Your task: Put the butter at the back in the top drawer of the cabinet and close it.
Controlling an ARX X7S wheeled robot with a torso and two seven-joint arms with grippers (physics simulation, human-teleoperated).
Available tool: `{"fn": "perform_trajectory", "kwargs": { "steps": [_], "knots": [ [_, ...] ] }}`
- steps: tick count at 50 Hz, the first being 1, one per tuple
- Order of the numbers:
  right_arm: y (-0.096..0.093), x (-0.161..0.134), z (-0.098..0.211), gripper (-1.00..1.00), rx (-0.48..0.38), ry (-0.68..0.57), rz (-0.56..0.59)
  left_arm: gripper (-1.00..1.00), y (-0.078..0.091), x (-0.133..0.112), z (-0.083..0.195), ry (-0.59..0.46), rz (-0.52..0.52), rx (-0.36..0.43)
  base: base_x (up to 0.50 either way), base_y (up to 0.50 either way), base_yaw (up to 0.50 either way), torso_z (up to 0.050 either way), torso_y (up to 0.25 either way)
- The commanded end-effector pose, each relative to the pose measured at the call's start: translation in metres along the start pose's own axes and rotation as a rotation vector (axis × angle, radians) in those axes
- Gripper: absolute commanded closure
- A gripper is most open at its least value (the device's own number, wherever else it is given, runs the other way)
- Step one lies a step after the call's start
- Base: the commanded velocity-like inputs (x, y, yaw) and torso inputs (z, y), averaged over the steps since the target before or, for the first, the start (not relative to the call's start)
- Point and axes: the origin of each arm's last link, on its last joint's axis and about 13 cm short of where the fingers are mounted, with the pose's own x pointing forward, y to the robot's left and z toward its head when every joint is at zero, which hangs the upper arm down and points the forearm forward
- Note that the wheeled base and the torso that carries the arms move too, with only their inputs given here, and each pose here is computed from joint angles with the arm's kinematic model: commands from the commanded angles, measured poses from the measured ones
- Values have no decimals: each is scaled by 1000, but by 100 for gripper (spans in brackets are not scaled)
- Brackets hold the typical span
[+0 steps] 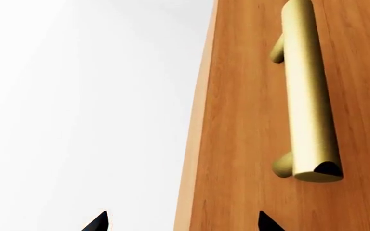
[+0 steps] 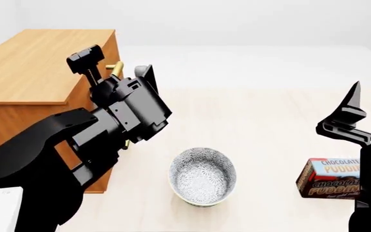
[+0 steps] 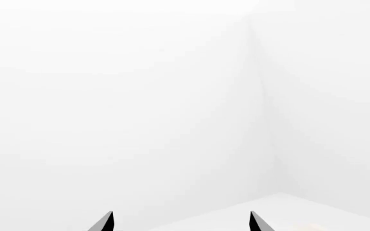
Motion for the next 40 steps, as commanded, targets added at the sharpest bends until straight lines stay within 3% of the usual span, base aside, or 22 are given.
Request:
{"fn": "perform_trajectory", "kwargs": {
  "steps": [1,24,30,40],
  "knots": [
    [0,0,1,-100,3,-2,1,-100,0,11,-9,75,56,71,0,0,0,0,0],
    [1,4,3,-100,5,-4,0,-100,8,-32,-1,-45,31,90,0,0,0,0,0],
    [2,5,4,-100,5,-4,0,-100,11,-49,-3,-97,15,64,0,0,0,0,0],
    [2,6,5,-100,4,-5,0,-100,26,-54,-12,-213,11,-13,0,0,0,0,0]
  ]
}}
